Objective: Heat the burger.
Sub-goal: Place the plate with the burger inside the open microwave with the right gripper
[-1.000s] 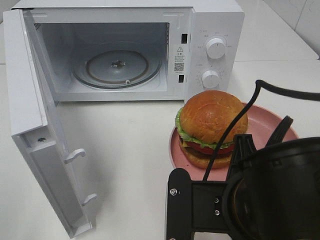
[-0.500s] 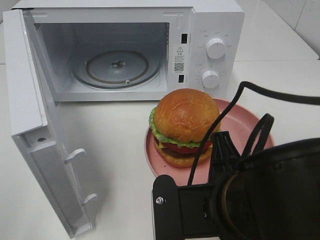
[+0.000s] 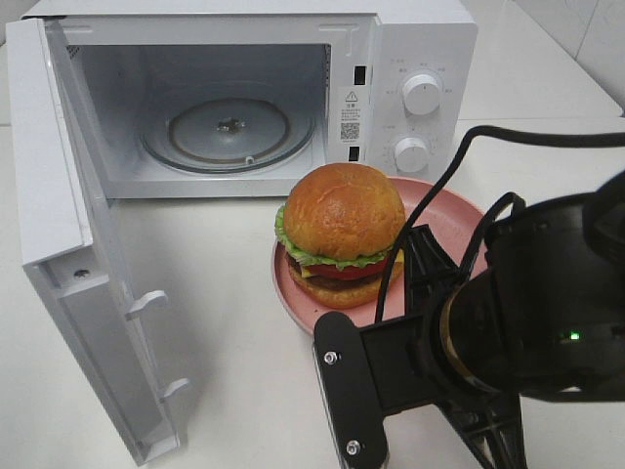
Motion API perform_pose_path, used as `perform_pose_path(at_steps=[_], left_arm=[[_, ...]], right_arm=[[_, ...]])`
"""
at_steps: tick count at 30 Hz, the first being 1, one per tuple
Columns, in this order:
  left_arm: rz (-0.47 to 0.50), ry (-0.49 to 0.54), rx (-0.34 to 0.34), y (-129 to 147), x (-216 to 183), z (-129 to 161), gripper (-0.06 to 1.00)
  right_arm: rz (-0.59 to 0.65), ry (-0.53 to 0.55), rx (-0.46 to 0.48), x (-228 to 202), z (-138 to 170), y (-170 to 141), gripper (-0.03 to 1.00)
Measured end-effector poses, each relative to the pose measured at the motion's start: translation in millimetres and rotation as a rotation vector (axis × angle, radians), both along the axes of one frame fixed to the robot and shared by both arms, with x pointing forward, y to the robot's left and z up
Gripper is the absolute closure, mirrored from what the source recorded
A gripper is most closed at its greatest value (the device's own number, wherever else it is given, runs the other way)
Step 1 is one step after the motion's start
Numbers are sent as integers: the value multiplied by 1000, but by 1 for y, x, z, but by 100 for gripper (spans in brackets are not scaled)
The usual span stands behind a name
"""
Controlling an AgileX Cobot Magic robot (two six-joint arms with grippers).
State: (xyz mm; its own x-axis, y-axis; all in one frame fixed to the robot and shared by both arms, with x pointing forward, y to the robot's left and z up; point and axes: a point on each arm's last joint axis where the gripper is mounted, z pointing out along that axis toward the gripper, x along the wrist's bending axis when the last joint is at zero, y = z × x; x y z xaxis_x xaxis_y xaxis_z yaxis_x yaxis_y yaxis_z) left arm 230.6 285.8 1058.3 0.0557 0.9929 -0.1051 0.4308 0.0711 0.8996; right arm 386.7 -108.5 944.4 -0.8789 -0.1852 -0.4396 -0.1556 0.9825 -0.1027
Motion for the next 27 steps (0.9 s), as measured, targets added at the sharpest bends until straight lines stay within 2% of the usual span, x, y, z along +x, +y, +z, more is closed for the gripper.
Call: perform_pose_path(at_steps=[7, 15, 20, 27], left_arm=[[0, 0, 0, 0, 0, 0, -3], [0, 0, 0, 0, 0, 0, -3], [0, 0, 0, 0, 0, 0, -3], [0, 0, 0, 0, 0, 0, -3]], right_arm=[[114, 35, 2, 19, 1, -7, 93], [123, 43, 11, 38, 11, -12, 93], [203, 72, 14, 52, 20, -15, 93], [248, 102, 36, 61, 25, -19, 93]])
